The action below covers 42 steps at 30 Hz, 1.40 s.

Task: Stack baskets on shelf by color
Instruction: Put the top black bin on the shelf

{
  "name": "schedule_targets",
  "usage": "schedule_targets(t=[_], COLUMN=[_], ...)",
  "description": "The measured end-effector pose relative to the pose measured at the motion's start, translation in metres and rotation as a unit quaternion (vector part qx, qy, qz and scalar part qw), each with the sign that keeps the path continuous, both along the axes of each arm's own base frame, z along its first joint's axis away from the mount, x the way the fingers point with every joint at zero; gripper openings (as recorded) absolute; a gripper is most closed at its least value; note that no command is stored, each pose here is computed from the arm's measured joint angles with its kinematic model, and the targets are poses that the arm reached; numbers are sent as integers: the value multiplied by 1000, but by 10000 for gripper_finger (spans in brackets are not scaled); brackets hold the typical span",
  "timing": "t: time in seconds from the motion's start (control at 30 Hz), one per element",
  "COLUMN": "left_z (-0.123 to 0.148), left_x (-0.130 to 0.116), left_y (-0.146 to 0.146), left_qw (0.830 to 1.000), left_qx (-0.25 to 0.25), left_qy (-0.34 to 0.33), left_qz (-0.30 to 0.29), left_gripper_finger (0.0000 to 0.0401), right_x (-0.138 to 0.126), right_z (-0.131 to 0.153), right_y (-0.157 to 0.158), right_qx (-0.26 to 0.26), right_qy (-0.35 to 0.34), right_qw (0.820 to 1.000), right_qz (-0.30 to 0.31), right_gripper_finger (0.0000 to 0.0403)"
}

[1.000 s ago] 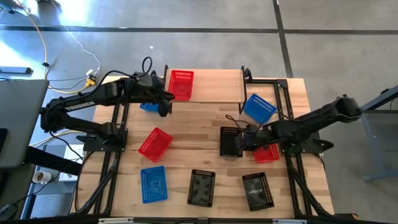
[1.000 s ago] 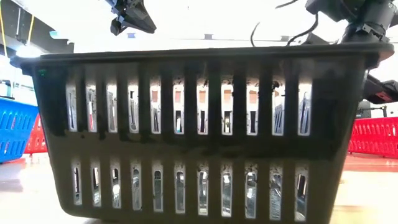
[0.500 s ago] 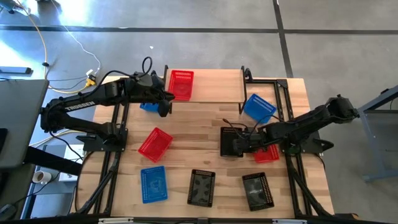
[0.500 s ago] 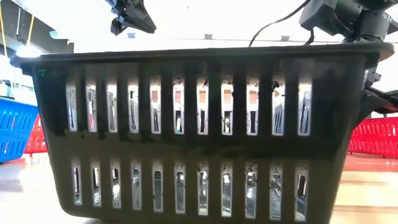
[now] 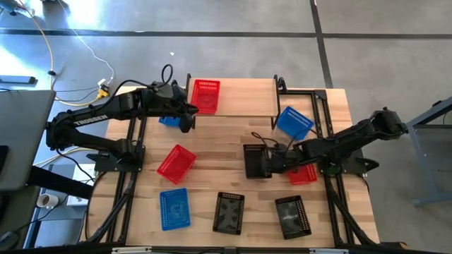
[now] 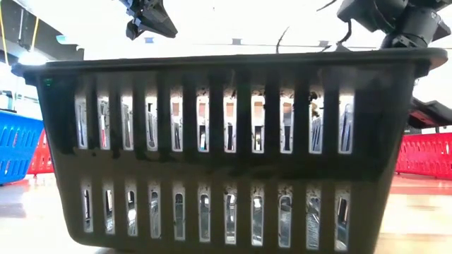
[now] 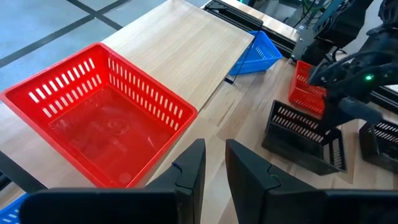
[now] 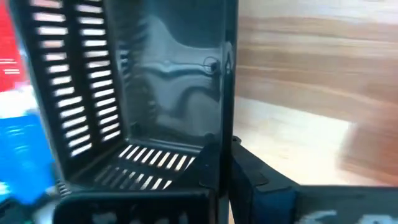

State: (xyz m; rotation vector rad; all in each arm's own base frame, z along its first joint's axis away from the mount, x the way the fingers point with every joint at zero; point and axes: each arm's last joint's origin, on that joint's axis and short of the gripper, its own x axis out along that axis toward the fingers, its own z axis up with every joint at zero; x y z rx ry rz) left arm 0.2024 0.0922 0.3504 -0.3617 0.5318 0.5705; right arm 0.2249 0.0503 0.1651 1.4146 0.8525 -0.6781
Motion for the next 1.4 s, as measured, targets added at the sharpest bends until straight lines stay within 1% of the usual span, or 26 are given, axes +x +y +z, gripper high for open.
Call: schedule_targets(t=[0.07, 0.17, 0.33, 0.5, 0.7, 0.87, 1.0, 1.2, 1.4], left_z=[0, 0, 0, 0, 0, 0, 0, 0, 0], left_x=[0, 0, 0, 0, 0, 0, 0, 0, 0], left_y=[0, 0, 0, 0, 0, 0, 0, 0, 0], left_qw=[1000, 1000, 1000, 1000, 1000, 1000, 1000, 1000, 1000], left_qx=[0, 0, 0, 0, 0, 0, 1, 1, 1], left_qy=[0, 0, 0, 0, 0, 0, 0, 1, 0], left_qz=[0, 0, 0, 0, 1, 1, 2, 2, 2], left_gripper_finger=[55, 55, 55, 55, 55, 55, 55, 55, 55], right_x=[5, 15, 31, 40, 48, 49, 47, 40, 33], right_z=[6, 24, 57, 87, 125, 158, 174, 193, 209], right_y=[0, 1, -2, -18, -49, -78, -100, -128, -150], right_qx=[-12, -41, -104, -159, -213, -281, -316, -343, -367], right_qy=[-17, -52, -93, -101, -107, -109, -108, -107, -112], right_qw=[1000, 998, 990, 982, 971, 952, 940, 928, 915], right_qz=[-7, -4, -3, -17, -35, -54, -64, -98, -127], right_gripper_finger=[3, 2, 1, 1, 0, 0, 0, 0, 0])
